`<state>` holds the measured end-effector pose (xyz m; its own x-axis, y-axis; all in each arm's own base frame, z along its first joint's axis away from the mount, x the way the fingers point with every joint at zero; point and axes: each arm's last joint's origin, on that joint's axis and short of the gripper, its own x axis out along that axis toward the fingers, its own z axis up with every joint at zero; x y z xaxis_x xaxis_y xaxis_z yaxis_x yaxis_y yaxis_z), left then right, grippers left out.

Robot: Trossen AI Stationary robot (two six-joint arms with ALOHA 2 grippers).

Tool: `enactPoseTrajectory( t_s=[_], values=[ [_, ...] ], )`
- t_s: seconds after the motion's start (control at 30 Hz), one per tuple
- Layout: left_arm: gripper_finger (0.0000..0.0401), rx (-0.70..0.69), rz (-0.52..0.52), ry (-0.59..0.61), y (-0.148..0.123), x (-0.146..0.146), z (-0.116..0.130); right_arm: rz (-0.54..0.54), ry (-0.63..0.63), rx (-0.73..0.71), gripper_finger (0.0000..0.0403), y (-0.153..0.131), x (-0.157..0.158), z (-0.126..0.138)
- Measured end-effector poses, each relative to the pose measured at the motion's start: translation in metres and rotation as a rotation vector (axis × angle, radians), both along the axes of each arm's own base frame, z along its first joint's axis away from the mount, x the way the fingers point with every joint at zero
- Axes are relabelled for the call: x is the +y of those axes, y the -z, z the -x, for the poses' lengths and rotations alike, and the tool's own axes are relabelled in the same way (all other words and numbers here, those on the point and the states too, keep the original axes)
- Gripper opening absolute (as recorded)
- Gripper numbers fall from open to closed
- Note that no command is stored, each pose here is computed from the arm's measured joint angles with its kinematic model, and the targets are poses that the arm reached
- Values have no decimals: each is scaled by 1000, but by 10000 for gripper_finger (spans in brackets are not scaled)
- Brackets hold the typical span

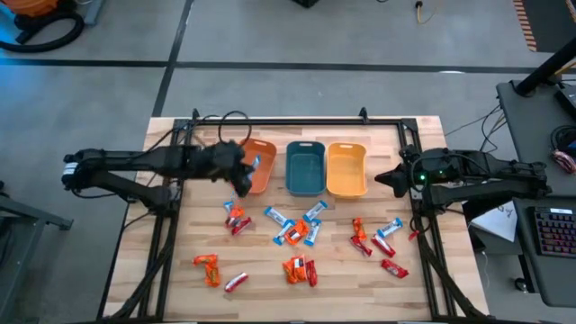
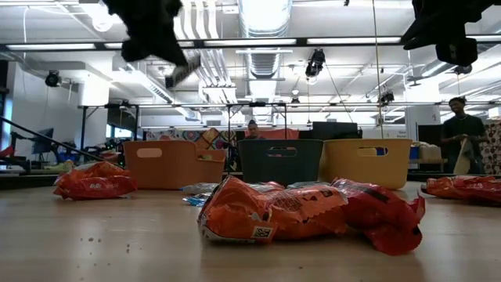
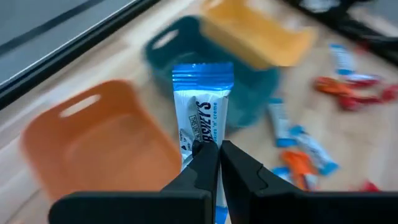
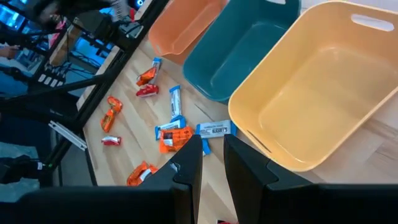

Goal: Sort candy
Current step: Put the white chocolate bar into the orange bin, then put the orange chocolate bar into the yellow bin

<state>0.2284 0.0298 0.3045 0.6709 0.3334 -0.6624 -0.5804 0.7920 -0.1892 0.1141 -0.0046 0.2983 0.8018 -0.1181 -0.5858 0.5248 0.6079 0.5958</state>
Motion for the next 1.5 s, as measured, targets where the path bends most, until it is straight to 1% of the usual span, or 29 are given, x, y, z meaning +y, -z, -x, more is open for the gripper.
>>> enactPoseTrajectory(
  t_s=[0.13,0.23,0.33,0.5,0.67,0.87,0.93,1.07,1.2,1.27,1.33,1.4,1.5],
  values=[
    [0,76,25,-119,19,28,-7,13,3,1,59,0,0,0],
    [0,127,56,-177,33,40,-15,27,10,2,59,0,-1,0],
    [0,170,73,-186,43,46,-23,24,13,2,59,0,-1,0],
    [4,242,88,-183,56,48,-32,-18,45,5,59,1,-1,1],
    [36,251,95,-185,58,48,-34,-37,79,11,59,1,-1,2],
    [86,223,107,-198,52,47,-30,-49,89,13,59,2,-1,3],
    [97,201,138,-169,48,45,-27,-68,101,10,59,2,-1,3],
    [106,127,241,-84,35,39,-21,-164,89,7,59,2,1,2],
    [105,57,348,34,22,29,-13,-272,50,67,59,8,4,-10],
    [102,23,382,100,14,22,-9,-333,28,100,59,11,5,-18],
    [98,-3,391,160,7,13,-4,-405,-2,137,59,15,7,-26],
    [94,-33,380,205,-1,3,1,-483,-24,204,59,21,9,-35],
    [88,-94,329,252,-12,-12,7,-573,-40,299,59,30,14,-48]
  ],
)
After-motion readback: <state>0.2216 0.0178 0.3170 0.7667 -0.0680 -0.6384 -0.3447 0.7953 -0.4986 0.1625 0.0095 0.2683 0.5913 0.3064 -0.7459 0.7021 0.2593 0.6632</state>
